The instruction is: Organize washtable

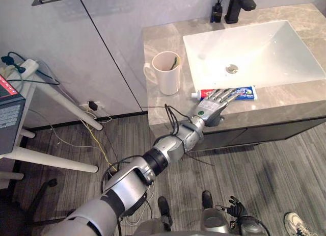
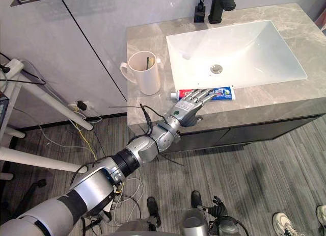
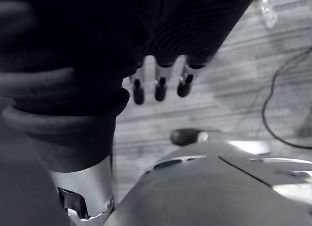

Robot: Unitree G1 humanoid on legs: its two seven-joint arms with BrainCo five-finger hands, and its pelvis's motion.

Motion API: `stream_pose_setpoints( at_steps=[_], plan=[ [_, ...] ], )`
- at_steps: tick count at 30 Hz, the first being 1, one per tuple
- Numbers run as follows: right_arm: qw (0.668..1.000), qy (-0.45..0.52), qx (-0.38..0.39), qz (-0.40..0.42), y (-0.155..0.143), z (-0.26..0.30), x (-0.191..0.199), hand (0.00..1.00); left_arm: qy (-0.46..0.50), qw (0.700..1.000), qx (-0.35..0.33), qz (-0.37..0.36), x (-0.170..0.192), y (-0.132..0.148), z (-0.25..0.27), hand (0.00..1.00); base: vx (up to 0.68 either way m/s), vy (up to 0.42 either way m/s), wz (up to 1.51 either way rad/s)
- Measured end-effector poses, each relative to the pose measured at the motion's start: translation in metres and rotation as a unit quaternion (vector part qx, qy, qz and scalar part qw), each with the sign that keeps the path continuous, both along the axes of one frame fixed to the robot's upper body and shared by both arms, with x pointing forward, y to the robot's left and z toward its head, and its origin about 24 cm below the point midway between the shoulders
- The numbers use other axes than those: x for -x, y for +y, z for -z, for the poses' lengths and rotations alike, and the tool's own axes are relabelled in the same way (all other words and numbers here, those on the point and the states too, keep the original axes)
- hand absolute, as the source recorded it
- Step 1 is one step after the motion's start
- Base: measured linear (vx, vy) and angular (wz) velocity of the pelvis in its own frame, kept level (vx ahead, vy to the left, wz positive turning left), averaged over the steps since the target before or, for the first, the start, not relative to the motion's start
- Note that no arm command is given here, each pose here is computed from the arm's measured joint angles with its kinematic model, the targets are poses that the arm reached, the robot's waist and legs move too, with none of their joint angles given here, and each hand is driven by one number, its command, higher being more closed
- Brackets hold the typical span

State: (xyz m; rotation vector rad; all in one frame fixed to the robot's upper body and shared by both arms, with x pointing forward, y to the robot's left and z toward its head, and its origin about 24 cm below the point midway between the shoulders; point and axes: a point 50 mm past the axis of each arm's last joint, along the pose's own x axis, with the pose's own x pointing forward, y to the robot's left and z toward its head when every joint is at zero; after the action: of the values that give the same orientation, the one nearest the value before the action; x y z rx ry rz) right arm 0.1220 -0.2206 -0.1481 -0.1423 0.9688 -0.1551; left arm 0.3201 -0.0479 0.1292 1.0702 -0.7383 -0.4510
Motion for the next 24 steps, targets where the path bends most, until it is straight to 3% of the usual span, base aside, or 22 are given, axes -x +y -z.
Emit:
stream_pose_setpoints(
  at_steps=[17, 24],
  plan=[
    [1.0, 0.004, -0.002, -0.001, 0.002, 0.001, 0.001, 0.0, 0.007, 1.0, 0.015, 0.007, 0.003, 0.002, -0.001, 0.0, 0.0, -0.001, -0.01],
    [1.0, 0.016, -0.001, -0.004, 0.002, 0.003, 0.007, 0.0, -0.018, 0.998, 0.04, 0.047, 0.015, -0.006, -0.017, 0.0, -0.05, -0.007, -0.07]
  ],
)
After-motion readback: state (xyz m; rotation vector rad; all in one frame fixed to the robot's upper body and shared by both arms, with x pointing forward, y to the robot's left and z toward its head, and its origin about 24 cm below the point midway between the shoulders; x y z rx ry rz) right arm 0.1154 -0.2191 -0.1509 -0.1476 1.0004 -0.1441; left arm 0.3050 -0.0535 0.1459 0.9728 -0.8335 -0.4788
